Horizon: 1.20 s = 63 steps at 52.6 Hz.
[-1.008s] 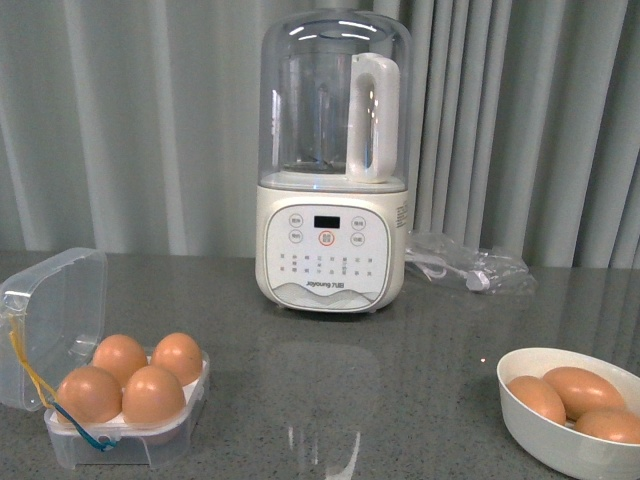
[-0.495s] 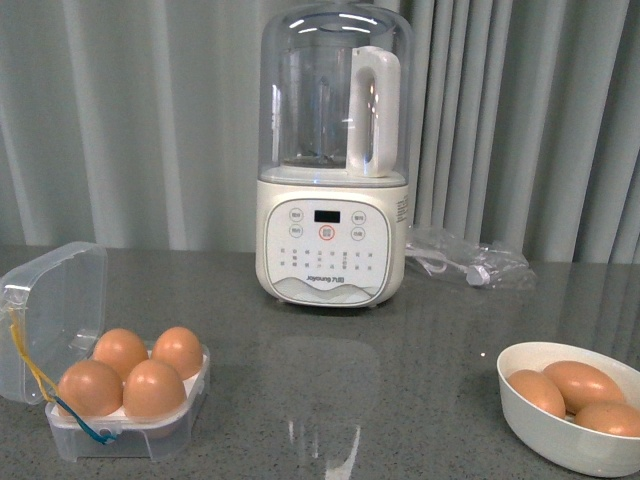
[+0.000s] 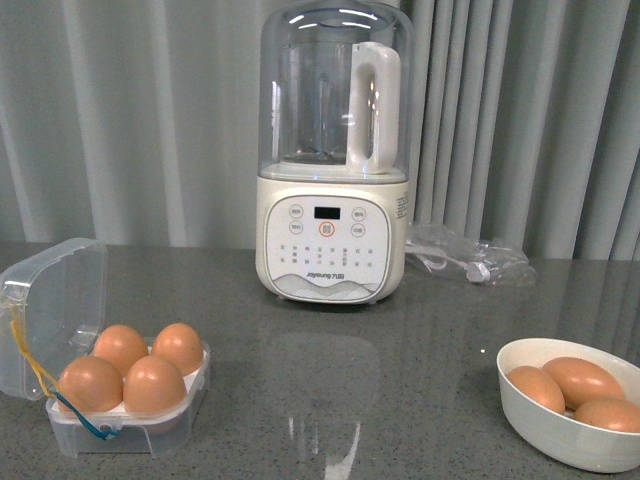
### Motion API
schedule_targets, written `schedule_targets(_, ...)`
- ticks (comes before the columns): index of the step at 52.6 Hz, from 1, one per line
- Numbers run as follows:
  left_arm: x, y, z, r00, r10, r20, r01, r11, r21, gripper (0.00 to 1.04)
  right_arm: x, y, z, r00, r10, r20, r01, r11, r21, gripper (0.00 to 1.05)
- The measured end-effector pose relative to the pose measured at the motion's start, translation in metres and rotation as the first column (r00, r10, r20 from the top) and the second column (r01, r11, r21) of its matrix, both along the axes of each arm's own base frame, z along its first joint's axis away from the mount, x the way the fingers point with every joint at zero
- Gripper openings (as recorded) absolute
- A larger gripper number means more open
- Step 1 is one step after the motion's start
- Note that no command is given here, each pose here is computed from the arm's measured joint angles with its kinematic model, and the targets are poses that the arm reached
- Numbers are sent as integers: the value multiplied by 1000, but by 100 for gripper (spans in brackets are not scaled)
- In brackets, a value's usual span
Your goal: Put egg into box
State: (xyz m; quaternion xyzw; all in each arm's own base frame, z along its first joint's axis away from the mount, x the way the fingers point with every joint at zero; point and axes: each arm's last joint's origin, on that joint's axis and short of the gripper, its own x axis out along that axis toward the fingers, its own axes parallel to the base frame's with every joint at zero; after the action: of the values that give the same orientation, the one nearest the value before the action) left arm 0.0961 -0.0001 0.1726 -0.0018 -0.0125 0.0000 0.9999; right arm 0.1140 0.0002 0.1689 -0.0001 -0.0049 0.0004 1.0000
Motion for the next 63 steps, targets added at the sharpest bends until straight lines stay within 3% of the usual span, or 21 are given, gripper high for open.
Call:
schedule_targets(37,0,0,0,1000,0,0,0,1000,0,98,-16,0,-3,1000,0,-6,0,1000,-1,4)
schedule_targets(47,0,0,0,1000,0,0,0,1000,0,98,-16,0,-3,1000,0,-6,0,1000,0,43)
schedule_targets(63,0,0,0,1000,0,0,0,1000,0,98,-16,0,-3,1000,0,-6,0,1000,0,91)
